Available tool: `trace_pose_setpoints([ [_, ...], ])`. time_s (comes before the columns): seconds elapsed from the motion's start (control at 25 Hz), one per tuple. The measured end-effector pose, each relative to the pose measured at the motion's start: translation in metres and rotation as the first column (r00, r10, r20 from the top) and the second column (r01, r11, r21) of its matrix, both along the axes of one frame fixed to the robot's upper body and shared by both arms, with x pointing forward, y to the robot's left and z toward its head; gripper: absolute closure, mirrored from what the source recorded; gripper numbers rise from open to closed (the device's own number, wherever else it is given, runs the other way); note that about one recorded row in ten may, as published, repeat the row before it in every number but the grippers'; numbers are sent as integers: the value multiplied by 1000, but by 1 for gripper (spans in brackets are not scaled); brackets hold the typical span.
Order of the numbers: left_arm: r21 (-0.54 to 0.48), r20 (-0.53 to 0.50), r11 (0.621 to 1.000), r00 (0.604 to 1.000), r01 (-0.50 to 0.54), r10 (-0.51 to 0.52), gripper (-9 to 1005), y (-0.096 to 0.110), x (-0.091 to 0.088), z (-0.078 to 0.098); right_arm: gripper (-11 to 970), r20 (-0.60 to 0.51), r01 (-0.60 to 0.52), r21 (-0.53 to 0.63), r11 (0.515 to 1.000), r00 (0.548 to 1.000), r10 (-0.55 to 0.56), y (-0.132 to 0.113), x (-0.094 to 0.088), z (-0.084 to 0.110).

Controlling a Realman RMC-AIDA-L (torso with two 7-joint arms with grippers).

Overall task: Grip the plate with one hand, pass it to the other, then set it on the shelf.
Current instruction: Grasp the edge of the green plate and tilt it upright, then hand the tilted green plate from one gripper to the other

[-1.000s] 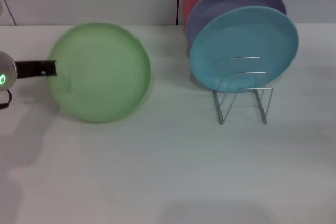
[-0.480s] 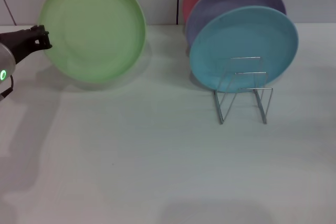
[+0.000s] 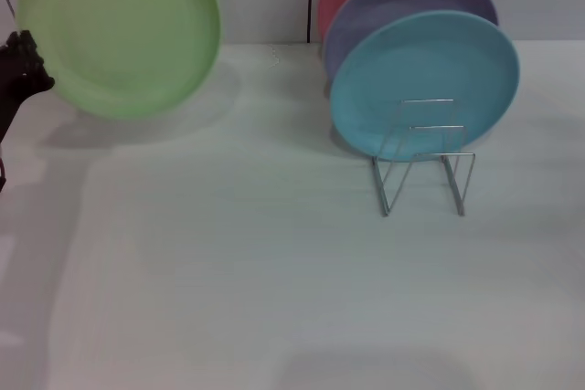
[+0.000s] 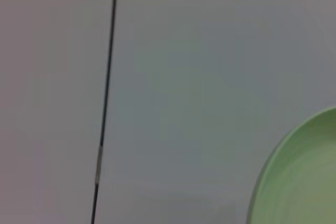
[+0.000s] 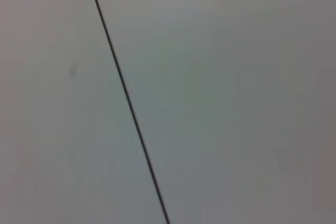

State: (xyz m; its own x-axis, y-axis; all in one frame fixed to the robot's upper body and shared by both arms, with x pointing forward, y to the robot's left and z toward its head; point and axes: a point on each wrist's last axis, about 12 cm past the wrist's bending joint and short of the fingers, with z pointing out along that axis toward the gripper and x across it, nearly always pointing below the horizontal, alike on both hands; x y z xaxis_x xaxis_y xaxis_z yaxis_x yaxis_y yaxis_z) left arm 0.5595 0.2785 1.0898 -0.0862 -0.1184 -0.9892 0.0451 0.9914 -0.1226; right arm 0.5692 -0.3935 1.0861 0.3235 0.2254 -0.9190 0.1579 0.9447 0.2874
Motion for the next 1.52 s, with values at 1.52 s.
trace_pose_setpoints([
  [1.52,-15,225,998,973,53,-49,966,-6,-64,-65,509,112,-562,-42,826,819,563,175,-91,-25],
])
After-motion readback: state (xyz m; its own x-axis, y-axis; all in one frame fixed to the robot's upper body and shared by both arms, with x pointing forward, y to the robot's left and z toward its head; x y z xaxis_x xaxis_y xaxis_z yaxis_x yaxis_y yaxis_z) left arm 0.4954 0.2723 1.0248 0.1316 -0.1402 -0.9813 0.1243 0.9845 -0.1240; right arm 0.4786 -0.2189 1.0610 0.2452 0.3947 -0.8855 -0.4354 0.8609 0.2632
